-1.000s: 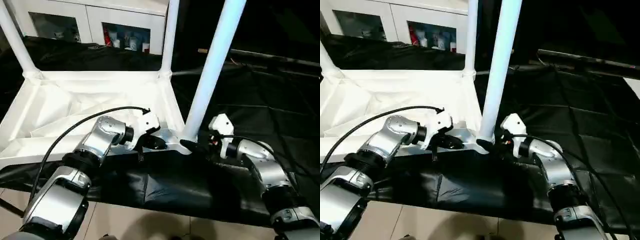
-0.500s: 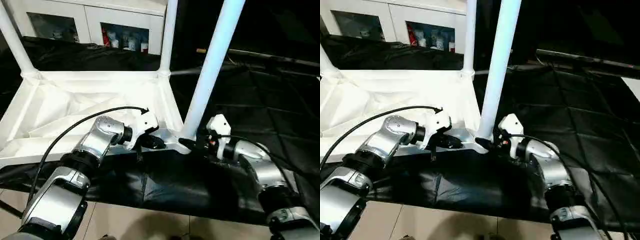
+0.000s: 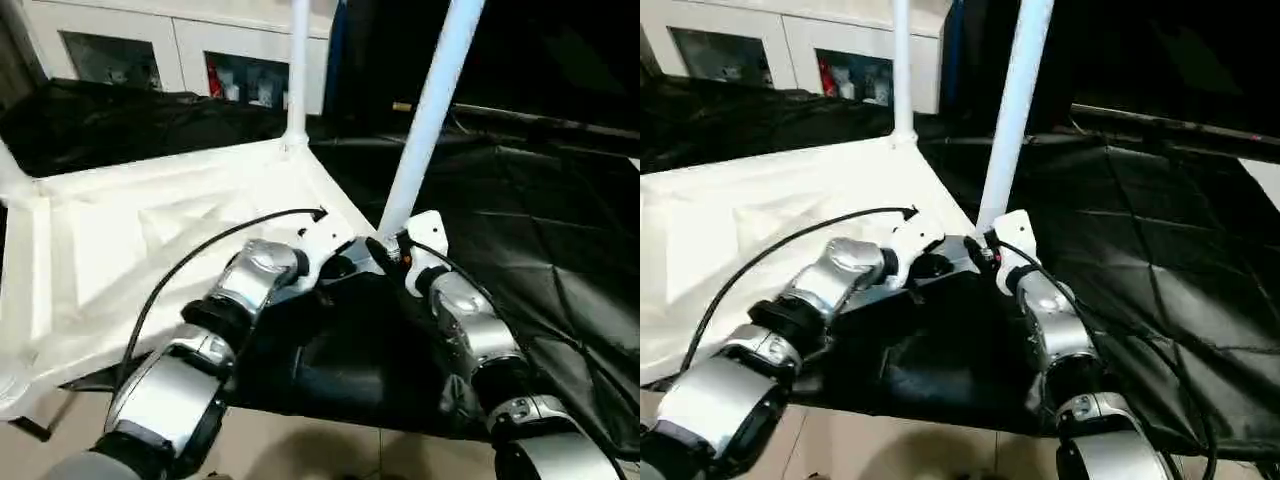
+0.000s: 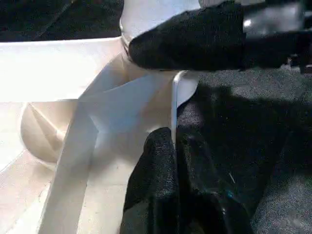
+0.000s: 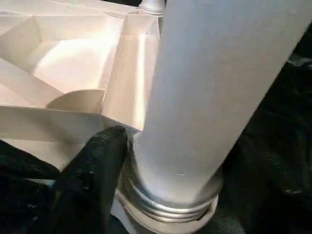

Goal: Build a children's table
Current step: Rotate leg to tighten

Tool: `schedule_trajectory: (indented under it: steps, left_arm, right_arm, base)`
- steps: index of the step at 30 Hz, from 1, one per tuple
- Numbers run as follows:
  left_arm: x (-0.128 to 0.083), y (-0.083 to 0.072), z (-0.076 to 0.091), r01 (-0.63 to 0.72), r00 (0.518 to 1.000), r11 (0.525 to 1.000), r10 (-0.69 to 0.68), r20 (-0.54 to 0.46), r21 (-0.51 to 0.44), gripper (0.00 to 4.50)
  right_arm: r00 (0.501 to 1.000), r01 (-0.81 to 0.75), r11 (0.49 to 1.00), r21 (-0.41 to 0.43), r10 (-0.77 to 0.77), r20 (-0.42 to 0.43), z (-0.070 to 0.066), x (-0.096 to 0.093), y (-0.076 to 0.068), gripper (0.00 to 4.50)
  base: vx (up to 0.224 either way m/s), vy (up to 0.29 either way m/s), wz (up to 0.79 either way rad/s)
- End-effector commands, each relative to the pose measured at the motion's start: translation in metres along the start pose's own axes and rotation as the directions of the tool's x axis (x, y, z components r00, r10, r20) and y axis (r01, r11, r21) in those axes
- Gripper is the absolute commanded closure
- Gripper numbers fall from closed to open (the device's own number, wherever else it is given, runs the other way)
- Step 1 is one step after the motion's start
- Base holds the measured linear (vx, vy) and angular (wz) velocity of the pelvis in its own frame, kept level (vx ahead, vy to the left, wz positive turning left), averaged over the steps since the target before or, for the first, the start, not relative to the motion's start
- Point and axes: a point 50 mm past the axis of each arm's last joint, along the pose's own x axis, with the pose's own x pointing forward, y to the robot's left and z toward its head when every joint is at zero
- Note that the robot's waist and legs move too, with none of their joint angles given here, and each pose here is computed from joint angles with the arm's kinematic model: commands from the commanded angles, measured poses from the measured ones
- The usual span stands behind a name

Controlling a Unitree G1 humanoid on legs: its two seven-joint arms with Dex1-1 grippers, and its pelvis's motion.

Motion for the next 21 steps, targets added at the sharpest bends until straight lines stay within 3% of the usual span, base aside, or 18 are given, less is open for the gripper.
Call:
schedule_trajectory:
  steps: [1, 7, 11, 14, 21]
  left_arm:
    - [0.008, -0.013, 0.001, 0.085, 0.996, 0.996, -0.085, -0.01, 0.037, 4.5]
    - [-0.015, -0.002, -0.009, 0.225, 0.974, 0.968, -0.224, -0.024, 0.113, 4.5]
    - [-0.024, -0.002, -0.013, 0.288, 0.957, 0.947, -0.288, -0.023, 0.139, 4.5]
    - [-0.04, -0.002, -0.02, 0.411, 0.911, 0.9, -0.409, -0.05, 0.147, 4.5]
    - [-0.05, -0.004, -0.024, 0.477, 0.879, 0.866, -0.474, -0.053, 0.149, 4.5]
  right_arm:
    - [0.991, -0.126, 0.992, 0.0, 0.126, -0.037, -0.01, 0.001, 0.022, 0.97]
    - [0.961, -0.27, 0.962, -0.048, 0.272, 0.054, 0.004, -0.021, -0.014, 0.92]
    - [0.935, -0.346, 0.937, -0.042, 0.348, 0.067, 0.008, -0.031, -0.024, 0.92]
    - [0.86, -0.508, 0.859, -0.06, 0.51, 0.011, 0.01, -0.048, -0.031, 0.92]
    - [0.813, -0.582, 0.806, -0.107, 0.576, -0.084, 0.006, -0.058, -0.035, 0.92]
  base:
    - [0.0, 0.0, 0.0]
    - [0.0, 0.0, 0.0]
    - [0.0, 0.0, 0.0]
    - [0.0, 0.0, 0.0]
    - [0.0, 0.0, 0.0]
